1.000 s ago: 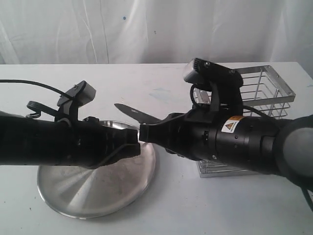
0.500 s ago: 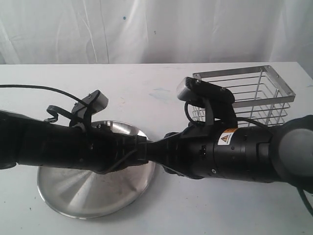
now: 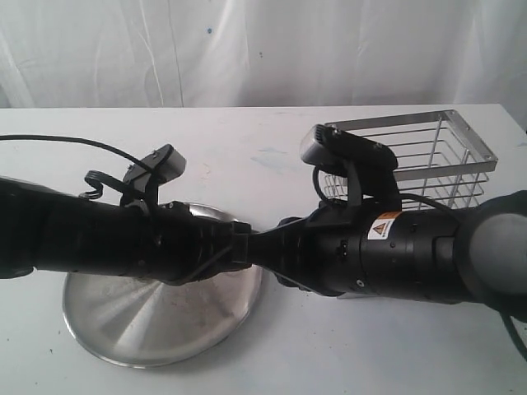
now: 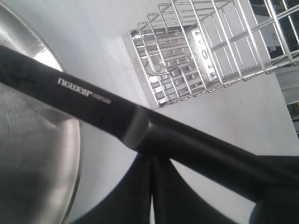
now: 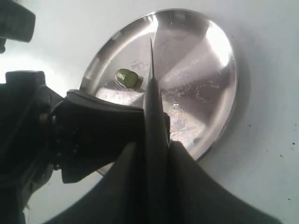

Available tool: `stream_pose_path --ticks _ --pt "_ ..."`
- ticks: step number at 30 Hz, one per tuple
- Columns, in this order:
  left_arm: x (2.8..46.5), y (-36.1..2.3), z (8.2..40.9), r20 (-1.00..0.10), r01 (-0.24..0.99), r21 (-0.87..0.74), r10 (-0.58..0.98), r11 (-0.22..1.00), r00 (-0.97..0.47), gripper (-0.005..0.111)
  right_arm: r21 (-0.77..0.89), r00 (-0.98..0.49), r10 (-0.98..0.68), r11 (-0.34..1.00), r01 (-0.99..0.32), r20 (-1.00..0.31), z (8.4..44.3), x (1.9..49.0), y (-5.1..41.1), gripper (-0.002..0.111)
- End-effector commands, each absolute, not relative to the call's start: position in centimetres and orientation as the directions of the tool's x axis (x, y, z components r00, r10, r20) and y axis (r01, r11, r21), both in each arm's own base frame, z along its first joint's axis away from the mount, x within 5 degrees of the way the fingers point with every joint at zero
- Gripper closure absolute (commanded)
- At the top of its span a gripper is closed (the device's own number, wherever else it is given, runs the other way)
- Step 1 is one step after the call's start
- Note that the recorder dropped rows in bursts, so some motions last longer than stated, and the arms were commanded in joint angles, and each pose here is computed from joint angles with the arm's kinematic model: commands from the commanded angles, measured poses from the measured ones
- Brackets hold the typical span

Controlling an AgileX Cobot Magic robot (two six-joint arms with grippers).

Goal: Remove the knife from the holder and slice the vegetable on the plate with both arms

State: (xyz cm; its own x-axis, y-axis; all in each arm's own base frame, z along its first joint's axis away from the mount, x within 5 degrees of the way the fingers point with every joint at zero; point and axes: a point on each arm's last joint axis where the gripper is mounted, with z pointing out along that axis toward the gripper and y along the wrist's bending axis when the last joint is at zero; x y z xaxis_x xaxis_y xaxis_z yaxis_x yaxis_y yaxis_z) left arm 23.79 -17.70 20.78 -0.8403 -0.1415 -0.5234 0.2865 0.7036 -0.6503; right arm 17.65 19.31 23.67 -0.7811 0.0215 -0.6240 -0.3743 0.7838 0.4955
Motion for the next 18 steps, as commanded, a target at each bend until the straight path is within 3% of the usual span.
stream_pose_path --ticks 1,18 --pt "24.30 -17.43 21.05 -0.533 0.249 -0.640 -0.186 0.727 -0.825 0.107 0.487 -0.826 -0.047 0.788 -0.377 -0.562 22.82 17.10 19.45 0.108" --pt "24.78 -17.15 21.23 -0.545 0.226 -0.623 -0.209 0.748 -0.812 0.107 0.467 -0.838 -0.100 0.791 -0.394 -0.537 22.16 16.91 19.57 0.108"
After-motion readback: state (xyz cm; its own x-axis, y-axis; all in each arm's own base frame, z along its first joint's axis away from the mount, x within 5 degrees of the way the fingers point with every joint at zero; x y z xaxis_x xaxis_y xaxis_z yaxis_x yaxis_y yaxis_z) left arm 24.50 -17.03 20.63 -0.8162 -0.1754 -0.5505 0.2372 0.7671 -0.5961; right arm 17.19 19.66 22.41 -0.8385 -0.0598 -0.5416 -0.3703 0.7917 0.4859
